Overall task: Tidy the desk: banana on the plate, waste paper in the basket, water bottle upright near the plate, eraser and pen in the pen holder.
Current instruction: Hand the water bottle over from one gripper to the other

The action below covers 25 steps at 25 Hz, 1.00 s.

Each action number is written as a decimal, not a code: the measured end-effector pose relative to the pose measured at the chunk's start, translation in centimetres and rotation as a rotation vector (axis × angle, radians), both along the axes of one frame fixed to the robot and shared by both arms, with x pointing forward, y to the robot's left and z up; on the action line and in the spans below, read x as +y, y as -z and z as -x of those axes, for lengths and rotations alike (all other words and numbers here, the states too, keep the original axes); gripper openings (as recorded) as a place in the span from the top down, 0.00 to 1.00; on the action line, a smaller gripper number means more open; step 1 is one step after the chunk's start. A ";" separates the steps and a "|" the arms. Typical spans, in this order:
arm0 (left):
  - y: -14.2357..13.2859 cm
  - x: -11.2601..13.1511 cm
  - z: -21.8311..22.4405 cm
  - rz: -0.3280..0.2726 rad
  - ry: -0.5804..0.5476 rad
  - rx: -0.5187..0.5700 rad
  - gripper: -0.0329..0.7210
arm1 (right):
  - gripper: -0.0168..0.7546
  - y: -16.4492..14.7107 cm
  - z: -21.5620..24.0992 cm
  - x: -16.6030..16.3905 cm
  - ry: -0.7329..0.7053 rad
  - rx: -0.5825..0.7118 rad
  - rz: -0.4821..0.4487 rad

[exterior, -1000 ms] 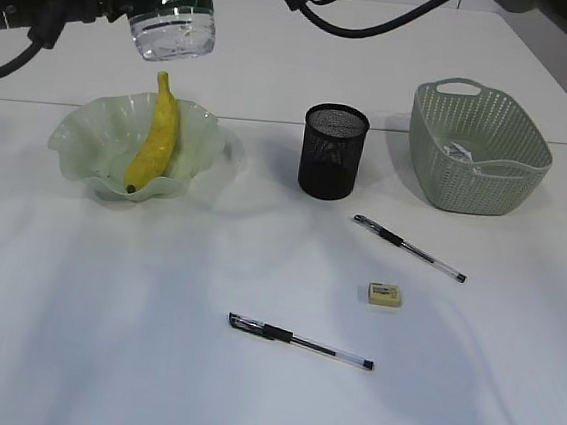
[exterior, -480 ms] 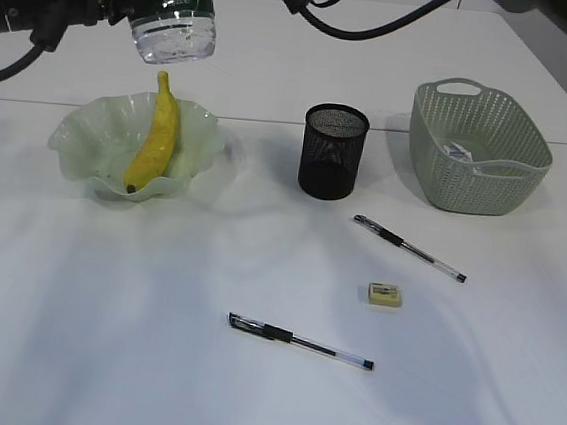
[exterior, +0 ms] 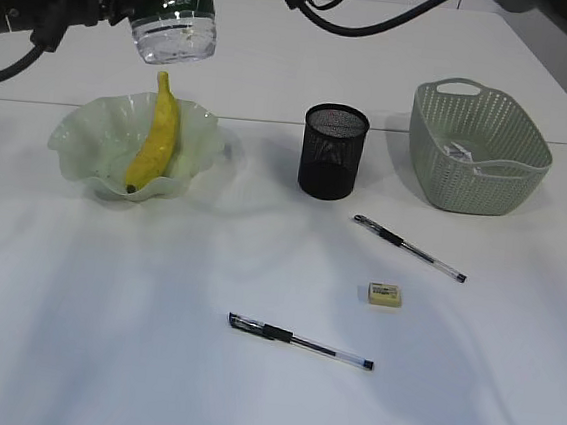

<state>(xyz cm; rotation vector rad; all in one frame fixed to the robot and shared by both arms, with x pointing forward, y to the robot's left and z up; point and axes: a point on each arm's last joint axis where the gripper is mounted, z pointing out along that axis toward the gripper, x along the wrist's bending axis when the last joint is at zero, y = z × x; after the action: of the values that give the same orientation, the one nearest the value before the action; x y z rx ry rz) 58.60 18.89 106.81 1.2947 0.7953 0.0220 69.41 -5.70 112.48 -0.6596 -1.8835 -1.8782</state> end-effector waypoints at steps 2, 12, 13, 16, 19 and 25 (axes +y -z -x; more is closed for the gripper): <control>0.0 0.0 0.0 0.000 0.000 0.000 0.45 | 0.20 0.0 0.0 0.0 -0.001 0.014 0.000; 0.0 0.0 0.0 0.000 0.000 0.000 0.45 | 0.19 0.0 -0.4 -1.0 0.011 0.035 0.002; 0.0 0.0 0.0 0.000 0.000 0.000 0.45 | 0.19 0.0 -0.6 -1.3 0.017 0.038 0.002; 0.0 0.0 0.0 0.000 0.000 0.000 0.45 | 0.19 -0.1 -1.0 -2.3 0.038 0.043 0.001; 0.0 0.0 0.0 0.000 0.000 0.000 0.45 | 0.19 -0.1 -1.3 -3.0 0.053 0.043 0.000; 0.0 0.0 0.0 0.000 0.000 0.000 0.45 | 0.19 -0.1 -1.8 -4.2 0.078 0.043 0.000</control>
<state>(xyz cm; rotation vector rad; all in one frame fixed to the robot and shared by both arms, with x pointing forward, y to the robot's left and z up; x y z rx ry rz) 58.60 18.89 106.81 1.2947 0.7953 0.0220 71.23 -9.91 112.60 -0.7780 -1.8552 -1.8961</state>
